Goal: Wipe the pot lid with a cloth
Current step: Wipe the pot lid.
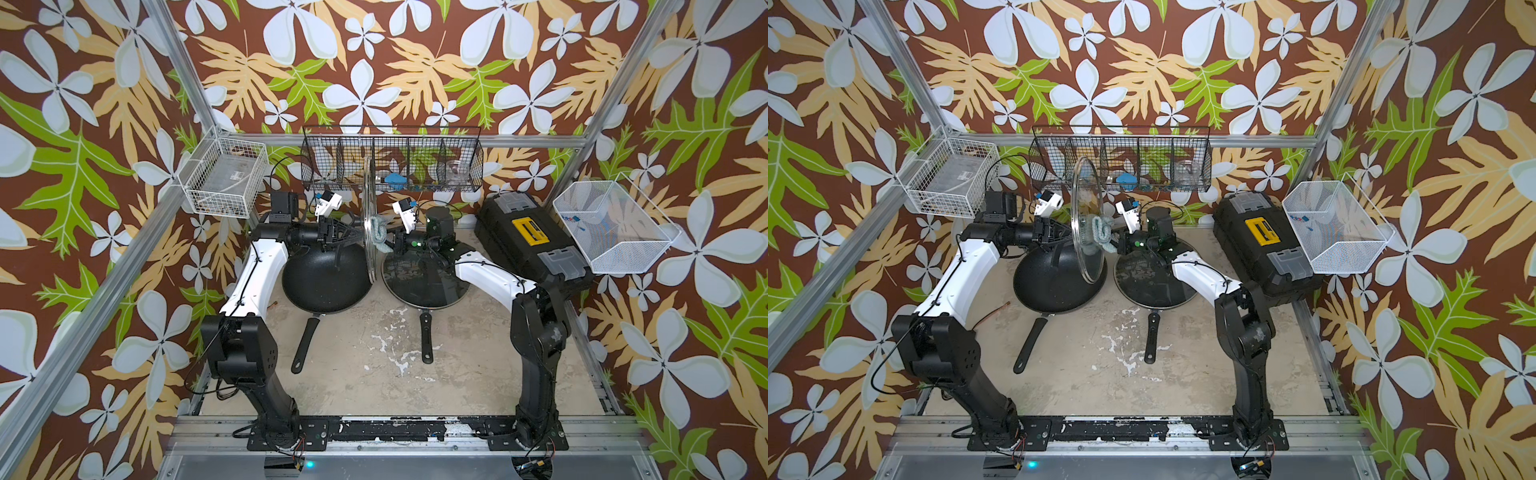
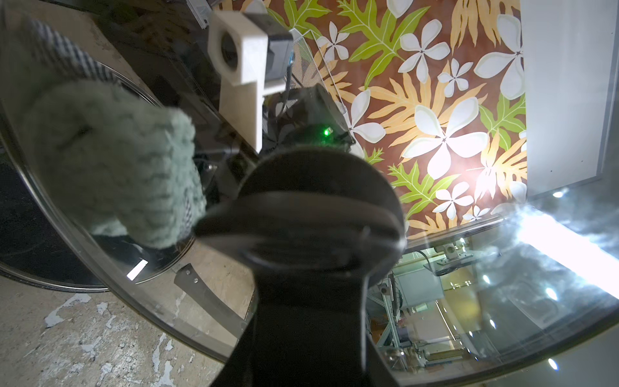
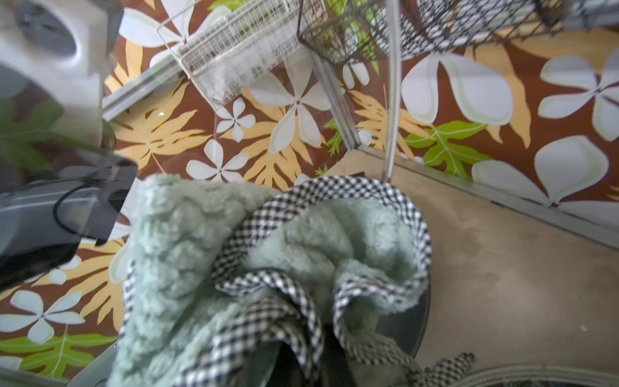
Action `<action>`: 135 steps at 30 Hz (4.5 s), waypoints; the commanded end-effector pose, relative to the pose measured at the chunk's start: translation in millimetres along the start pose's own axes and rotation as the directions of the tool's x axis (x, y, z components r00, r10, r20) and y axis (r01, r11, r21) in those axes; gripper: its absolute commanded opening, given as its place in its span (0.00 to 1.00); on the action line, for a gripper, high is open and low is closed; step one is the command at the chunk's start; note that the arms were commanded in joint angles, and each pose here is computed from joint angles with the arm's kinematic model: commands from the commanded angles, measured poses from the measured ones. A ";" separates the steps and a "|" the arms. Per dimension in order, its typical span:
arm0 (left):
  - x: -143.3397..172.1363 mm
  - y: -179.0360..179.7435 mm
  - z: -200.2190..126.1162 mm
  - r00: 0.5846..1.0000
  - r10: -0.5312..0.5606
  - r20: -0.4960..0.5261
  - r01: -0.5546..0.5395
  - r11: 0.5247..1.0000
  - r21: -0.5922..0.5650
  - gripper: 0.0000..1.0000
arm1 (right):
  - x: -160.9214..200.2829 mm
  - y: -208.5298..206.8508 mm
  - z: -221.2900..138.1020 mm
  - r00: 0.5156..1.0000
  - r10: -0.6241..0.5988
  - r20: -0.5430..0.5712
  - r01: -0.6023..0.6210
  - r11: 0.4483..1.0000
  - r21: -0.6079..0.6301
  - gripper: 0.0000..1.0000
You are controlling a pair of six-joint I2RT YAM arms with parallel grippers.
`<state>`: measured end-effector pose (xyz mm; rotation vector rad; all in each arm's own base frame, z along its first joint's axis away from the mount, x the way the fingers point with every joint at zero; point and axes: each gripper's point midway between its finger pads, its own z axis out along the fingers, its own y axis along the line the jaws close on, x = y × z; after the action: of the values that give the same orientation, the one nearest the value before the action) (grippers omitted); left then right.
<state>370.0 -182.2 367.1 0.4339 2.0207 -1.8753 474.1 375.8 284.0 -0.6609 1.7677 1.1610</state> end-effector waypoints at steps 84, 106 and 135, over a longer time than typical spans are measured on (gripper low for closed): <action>6.3 66.8 -83.8 0.711 0.515 -0.479 -0.592 0.069 -0.803 0.00 | -15.0 88.3 -43.6 0.811 -0.408 -0.419 0.575 0.689 0.441 0.00; 38.5 58.8 -62.2 0.463 0.532 -0.708 -0.804 -0.085 -0.589 0.00 | -15.8 66.0 8.0 0.731 -0.548 -0.407 0.671 0.685 0.283 0.00; -18.9 55.3 -38.3 0.786 0.523 -0.330 -0.494 0.212 -0.843 0.00 | 81.1 136.5 -20.1 0.754 -0.511 -0.413 0.620 0.762 0.188 0.00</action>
<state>401.9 -128.7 306.7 0.6446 2.2153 -0.1364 315.0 410.9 268.9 -1.2012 1.7845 0.3136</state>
